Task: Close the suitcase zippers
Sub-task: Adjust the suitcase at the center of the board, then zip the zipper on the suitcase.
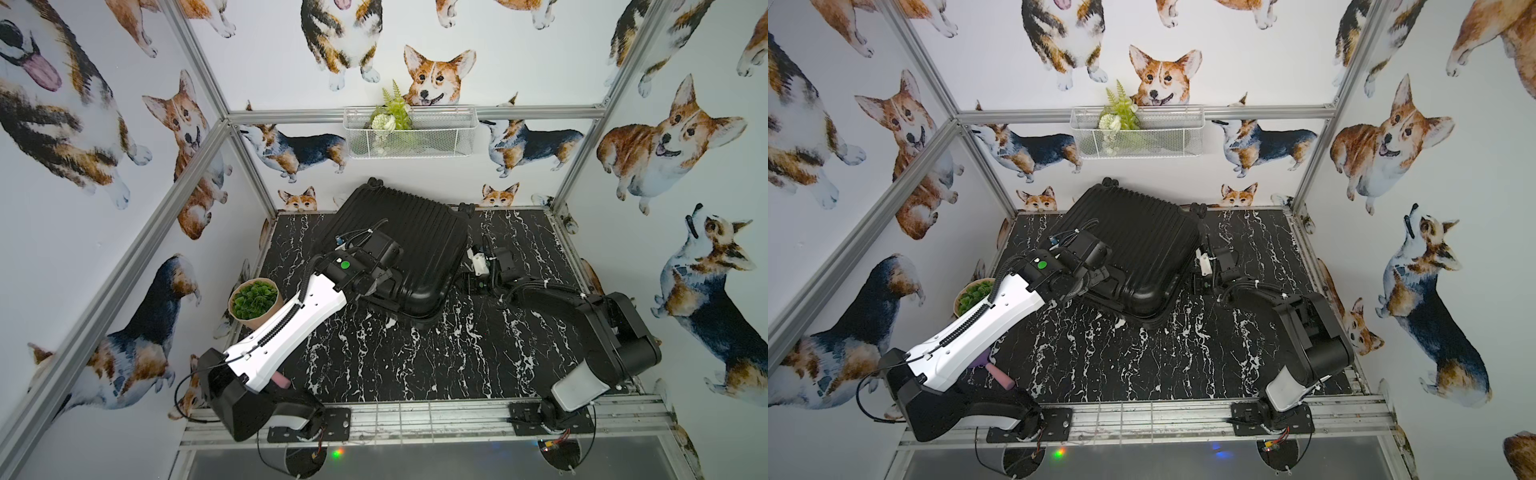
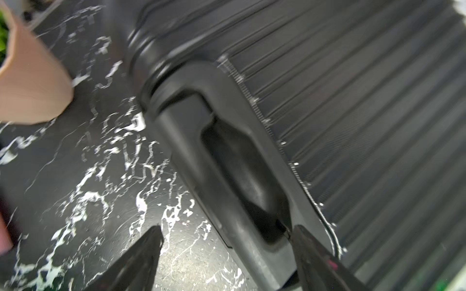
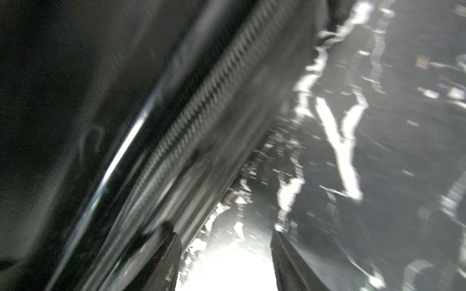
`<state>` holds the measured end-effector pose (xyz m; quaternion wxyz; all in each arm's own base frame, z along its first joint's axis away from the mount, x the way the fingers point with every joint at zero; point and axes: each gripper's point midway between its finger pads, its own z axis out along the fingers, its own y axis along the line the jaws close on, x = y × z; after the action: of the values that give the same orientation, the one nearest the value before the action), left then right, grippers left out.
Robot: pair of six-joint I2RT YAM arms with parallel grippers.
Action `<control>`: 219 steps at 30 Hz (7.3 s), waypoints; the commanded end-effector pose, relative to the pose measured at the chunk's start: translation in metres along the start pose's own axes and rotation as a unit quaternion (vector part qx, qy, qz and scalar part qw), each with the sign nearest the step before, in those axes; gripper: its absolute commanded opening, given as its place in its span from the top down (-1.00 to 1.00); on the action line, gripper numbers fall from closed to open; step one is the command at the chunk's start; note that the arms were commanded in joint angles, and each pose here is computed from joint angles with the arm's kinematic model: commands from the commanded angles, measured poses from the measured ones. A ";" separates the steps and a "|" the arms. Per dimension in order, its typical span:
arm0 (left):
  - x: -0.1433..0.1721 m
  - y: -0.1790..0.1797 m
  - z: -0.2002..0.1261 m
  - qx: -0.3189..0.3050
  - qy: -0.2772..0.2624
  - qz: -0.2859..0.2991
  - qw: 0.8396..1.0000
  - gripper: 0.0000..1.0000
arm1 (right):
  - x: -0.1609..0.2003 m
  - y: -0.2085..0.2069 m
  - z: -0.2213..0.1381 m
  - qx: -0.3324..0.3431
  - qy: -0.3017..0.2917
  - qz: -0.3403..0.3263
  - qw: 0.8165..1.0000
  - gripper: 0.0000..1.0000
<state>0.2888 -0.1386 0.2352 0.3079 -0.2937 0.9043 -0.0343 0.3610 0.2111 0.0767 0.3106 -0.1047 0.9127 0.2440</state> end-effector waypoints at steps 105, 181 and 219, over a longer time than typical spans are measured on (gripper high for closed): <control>-0.164 -0.068 0.175 0.200 0.102 0.252 0.941 0.56 | 0.001 0.029 -0.028 -0.228 -0.192 -0.160 0.941 0.20; 0.045 -0.197 0.026 0.226 -0.273 0.746 0.563 -0.66 | 0.059 0.047 -0.033 -0.268 -0.126 -0.007 0.955 1.00; -0.023 -0.180 -0.029 0.254 -0.170 0.512 0.803 -0.78 | 0.046 0.039 -0.035 -0.076 -0.121 -0.094 0.985 1.00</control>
<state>0.3592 -0.3160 0.3128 0.5134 0.4381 0.7356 -0.0580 0.2906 0.2361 0.1021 0.4438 -0.1977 0.8096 0.3294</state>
